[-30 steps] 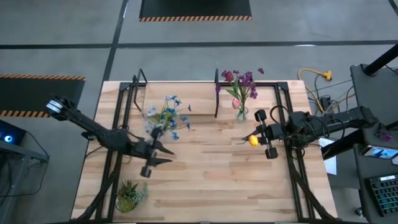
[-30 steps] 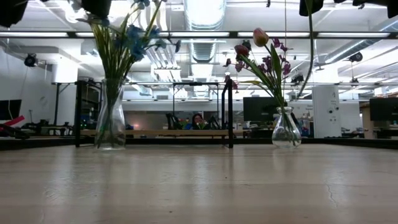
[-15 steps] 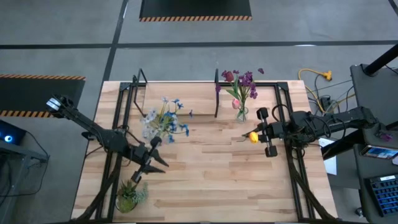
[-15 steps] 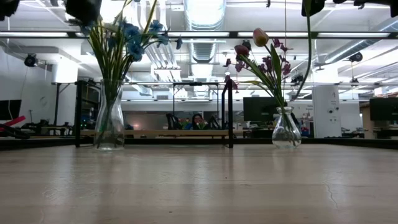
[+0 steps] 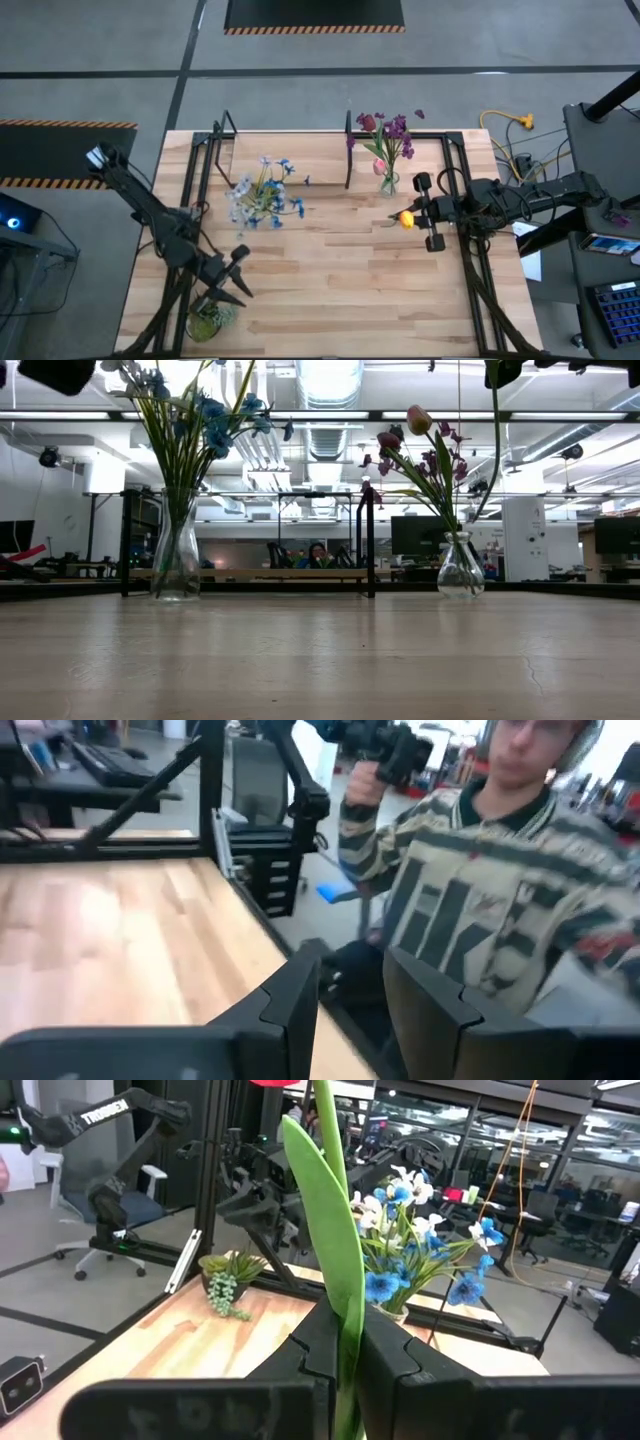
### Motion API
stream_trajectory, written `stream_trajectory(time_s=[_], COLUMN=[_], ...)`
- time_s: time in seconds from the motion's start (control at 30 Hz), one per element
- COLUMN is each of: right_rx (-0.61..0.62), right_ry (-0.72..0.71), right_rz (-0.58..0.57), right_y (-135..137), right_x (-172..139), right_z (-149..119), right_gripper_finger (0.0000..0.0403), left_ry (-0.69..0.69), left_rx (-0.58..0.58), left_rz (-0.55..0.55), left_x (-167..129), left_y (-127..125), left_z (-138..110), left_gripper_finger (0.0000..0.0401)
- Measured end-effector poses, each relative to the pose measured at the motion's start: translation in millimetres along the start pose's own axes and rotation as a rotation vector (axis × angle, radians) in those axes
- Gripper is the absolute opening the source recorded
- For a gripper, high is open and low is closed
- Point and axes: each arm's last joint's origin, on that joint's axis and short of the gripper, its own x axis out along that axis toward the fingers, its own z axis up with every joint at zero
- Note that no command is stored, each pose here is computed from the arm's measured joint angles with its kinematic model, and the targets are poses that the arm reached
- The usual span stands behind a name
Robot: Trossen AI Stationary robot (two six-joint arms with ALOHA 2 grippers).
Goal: Pick and place flowers into a vace then onto a shelf
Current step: Put the yellow flower into the right transparent vase
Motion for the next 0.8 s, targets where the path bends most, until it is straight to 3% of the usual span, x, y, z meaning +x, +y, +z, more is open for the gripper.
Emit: stream_trajectory(time_s=[0.2, 0.47, 0.67, 0.8], right_rx=[0.003, 0.000, -0.012, -0.008], right_ry=[0.000, 0.000, -0.004, -0.013], right_rz=[0.000, 0.000, 0.000, -0.002], right_y=[0.0, 0.0, -0.1, -0.3], right_x=[0.0, 0.0, -0.7, -2.2], right_z=[0.0, 0.0, 0.6, 1.8], right_gripper_finger=[0.0012, 0.0012, 0.0012, 0.0012], left_ry=[-0.114, -0.260, -0.244, -0.248], left_rx=[0.168, -0.001, 0.025, 0.133], left_rz=[0.052, 0.128, 0.387, 0.403], left_x=[-12.0, -50.2, -52.4, -53.7], left_y=[9.7, 37.0, 49.7, 53.0], left_z=[-13.2, -46.0, -34.7, -24.7], left_gripper_finger=[0.0100, 0.0100, 0.0092, 0.0079])
